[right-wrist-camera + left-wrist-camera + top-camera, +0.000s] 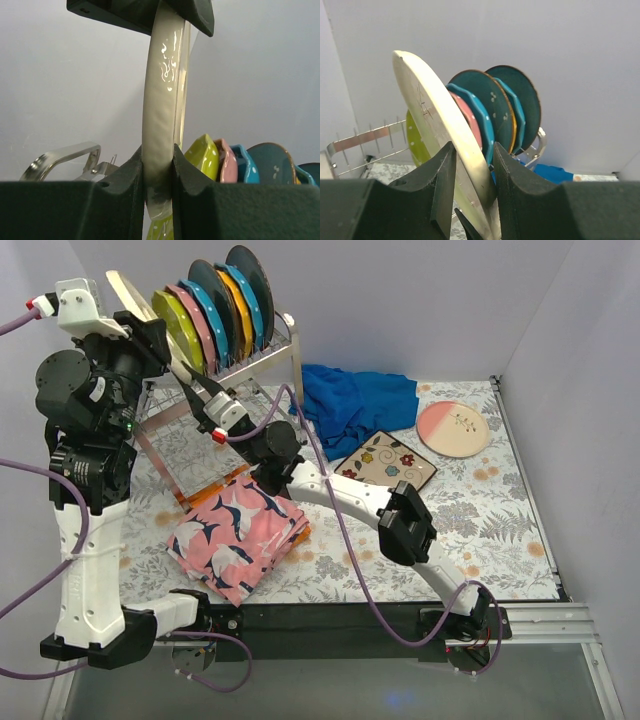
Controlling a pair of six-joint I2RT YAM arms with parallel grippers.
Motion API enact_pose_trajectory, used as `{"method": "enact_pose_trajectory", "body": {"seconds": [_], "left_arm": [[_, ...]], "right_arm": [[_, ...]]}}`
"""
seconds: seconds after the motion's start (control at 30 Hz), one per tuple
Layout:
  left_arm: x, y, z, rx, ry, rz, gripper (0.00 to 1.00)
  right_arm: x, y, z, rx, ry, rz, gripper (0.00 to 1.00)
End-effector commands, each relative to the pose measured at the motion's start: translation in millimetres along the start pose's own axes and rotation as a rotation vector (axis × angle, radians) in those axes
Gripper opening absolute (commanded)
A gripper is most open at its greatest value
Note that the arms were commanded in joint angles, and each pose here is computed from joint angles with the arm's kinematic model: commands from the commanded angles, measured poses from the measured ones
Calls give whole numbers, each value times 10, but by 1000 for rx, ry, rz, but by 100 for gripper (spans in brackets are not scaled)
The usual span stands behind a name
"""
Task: Unload the plates from the dish rack
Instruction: Unload the plate from the dish rack.
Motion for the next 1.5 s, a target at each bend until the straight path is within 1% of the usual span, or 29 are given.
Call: {"method": "enact_pose_trajectory", "body": {"seconds": [0.0, 0.1, 0.17, 0.2, 0.23, 0.3, 0.37, 0.4, 0.47, 0.5, 0.67, 0.87, 0.97, 1.0, 1.1, 1.2, 1.23, 1.33, 1.47], "left_arm": [[-432, 372, 618, -184, -5, -299, 0], [-465, 416, 612, -178, -5, -328, 0], [-492, 449, 615, -178, -1, -350, 0], [-504, 477, 634, -182, -1, -360, 0], [-529, 501, 639, -182, 2, -380, 0], [-553, 551, 659, -184, 14, -399, 0], [-586, 619, 692, -190, 21, -428, 0], [-606, 636, 700, -189, 38, -441, 0], [-639, 686, 730, -190, 48, -468, 0], [-651, 705, 744, -192, 55, -475, 0], [-652, 760, 805, -201, 71, -476, 0], [-591, 813, 838, -217, 61, -438, 0], [-603, 851, 866, -224, 63, -449, 0], [-610, 845, 848, -218, 65, -454, 0], [-615, 831, 755, -193, 73, -461, 0], [-614, 844, 669, -174, 82, -467, 0], [-610, 849, 585, -156, 88, -470, 0], [-619, 891, 465, -140, 97, -490, 0], [-645, 956, 400, -128, 94, -524, 0]], "right_arm": [[-134, -131, 690, -184, -36, 34, 1], [-173, -101, 813, -203, -18, 28, 1], [-139, -31, 800, -196, -3, 40, 1], [-170, -23, 899, -208, 9, 31, 1], [-126, 49, 823, -186, 18, 43, 1], [-203, 91, 999, -219, 33, 19, 1], [-176, 190, 995, -214, 41, 23, 1], [-200, 203, 1092, -227, 42, 19, 1], [-192, 260, 1094, -221, 55, 19, 1], [-220, 263, 1176, -233, 57, 12, 1], [-245, 285, 1289, -247, 74, 13, 1], [-166, 297, 1379, -251, 92, 27, 1], [-117, 331, 1346, -243, 103, 31, 1], [-119, 330, 1346, -241, 135, 26, 1], [-46, 364, 1336, -236, 166, 31, 1], [13, 418, 1327, -229, 156, 46, 1], [-23, 439, 1324, -219, 145, 15, 1], [16, 553, 1298, -207, 127, -3, 1], [60, 691, 1326, -205, 129, -10, 1]]}}
Point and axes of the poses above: each gripper's point midway between its finger pads, its own y axis back along the fingers, its own x axis along the line the jaws close on, z = x × y, the point moved 4 cm from there along y, back along the fingers
